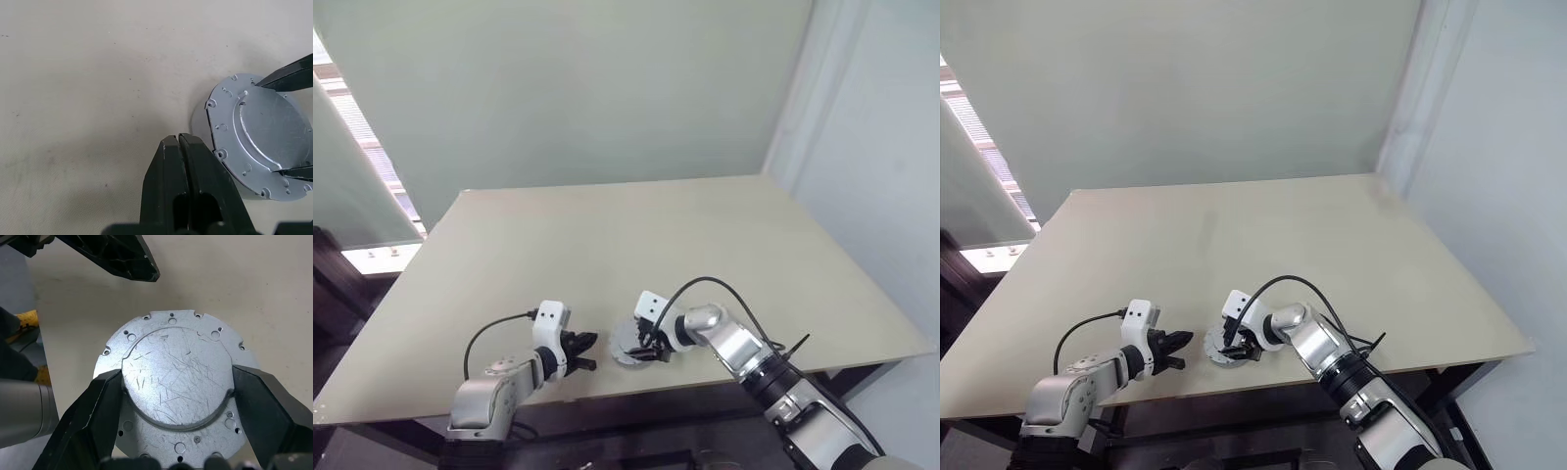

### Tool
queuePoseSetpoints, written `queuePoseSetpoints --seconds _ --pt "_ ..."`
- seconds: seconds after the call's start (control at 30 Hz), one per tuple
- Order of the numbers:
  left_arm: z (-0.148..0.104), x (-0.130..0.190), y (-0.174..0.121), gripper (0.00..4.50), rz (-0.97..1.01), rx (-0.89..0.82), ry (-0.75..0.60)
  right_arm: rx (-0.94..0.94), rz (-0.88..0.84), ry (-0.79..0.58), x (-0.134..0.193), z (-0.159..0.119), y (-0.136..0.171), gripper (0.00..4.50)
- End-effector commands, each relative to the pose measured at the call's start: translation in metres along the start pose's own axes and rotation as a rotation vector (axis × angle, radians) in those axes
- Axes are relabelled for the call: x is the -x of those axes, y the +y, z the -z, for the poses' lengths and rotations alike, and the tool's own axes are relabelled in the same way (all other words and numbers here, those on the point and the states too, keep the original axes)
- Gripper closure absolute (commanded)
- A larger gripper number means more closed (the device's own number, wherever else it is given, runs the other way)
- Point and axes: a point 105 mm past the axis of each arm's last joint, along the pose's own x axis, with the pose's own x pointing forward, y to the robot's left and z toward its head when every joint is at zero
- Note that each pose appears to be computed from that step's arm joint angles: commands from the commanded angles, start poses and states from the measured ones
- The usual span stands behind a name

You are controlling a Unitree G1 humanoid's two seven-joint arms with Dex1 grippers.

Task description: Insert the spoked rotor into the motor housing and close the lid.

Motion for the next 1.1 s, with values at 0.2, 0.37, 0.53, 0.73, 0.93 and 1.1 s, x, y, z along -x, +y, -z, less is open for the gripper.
queuePoseSetpoints --seconds 0.2,0.37,0.53,0.73,0.93,1.1 --pt "-0.016 0.003 -0.008 4.5 0.02 -0.034 -0.051 0.01 0.018 0.101 0.0 0.014 -0.002 1.25" --pt "-0.016 0.003 -0.008 4.5 0.021 -0.035 -0.05 -0.006 0.021 0.116 0.002 0.015 -0.005 1.25" --pt "-0.015 0.003 -0.008 4.5 0.023 -0.035 -0.049 -0.116 -0.064 0.035 0.005 0.003 0.002 1.25" --pt "-0.014 0.002 -0.009 4.5 0.025 -0.034 -0.043 -0.157 -0.099 -0.039 0.011 -0.012 0.003 1.25" --pt "-0.012 0.001 -0.01 4.5 0.031 -0.033 -0.037 -0.154 -0.078 -0.042 0.013 -0.012 -0.001 1.25" --pt "-0.011 0.0 -0.011 4.5 0.033 -0.034 -0.033 -0.151 -0.057 -0.065 0.013 -0.015 -0.004 1.25"
